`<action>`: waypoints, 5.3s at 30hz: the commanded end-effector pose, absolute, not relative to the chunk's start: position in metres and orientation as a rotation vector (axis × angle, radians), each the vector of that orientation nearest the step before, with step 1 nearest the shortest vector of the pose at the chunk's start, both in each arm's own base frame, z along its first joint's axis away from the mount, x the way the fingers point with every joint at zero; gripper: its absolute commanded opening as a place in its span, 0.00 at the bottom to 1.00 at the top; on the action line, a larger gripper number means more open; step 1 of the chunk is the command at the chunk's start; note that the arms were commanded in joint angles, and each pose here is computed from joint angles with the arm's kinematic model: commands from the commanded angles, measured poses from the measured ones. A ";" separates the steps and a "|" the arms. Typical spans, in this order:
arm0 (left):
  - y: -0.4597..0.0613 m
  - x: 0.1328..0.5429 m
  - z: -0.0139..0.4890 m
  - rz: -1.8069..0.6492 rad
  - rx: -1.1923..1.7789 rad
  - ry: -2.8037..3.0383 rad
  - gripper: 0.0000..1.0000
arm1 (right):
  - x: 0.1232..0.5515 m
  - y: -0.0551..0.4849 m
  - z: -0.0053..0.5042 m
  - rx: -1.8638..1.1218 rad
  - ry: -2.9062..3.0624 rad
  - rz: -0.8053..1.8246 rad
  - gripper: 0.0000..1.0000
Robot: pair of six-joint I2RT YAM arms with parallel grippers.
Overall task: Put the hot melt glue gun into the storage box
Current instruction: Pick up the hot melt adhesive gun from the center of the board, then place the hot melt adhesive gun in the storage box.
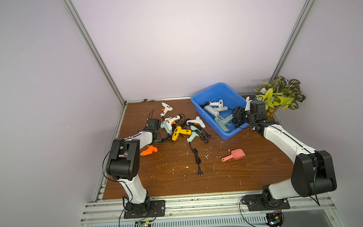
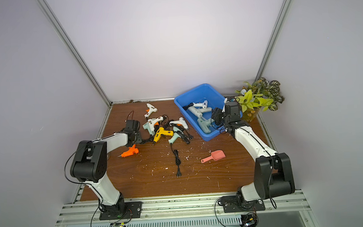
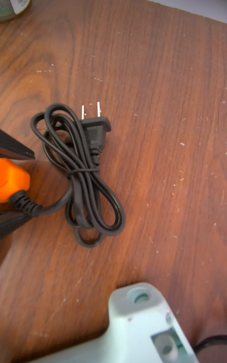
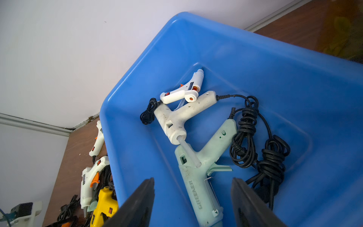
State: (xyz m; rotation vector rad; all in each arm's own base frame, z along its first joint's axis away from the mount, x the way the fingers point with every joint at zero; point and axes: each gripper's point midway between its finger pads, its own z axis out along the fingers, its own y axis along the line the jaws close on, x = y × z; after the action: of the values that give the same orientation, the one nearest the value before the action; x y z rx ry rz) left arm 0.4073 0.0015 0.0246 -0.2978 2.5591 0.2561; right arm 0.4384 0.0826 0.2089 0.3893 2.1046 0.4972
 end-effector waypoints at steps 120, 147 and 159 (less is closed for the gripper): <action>-0.106 0.317 0.270 -1.055 -0.375 1.500 0.99 | 0.406 0.299 0.313 -0.397 1.883 0.562 0.16; -0.083 0.314 0.253 -0.908 -0.456 1.523 0.99 | 0.548 0.093 0.206 -0.345 2.177 -0.753 0.13; -0.078 0.315 0.242 -0.883 -0.491 1.538 0.99 | 0.579 0.052 0.149 -0.275 2.341 -0.763 0.24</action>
State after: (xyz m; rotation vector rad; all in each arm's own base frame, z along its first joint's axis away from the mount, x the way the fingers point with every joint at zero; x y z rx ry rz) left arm 0.3160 -0.0783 0.2446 -0.4964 1.5337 -0.9008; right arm 0.5758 0.0534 0.1310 -0.3253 2.3481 -0.8031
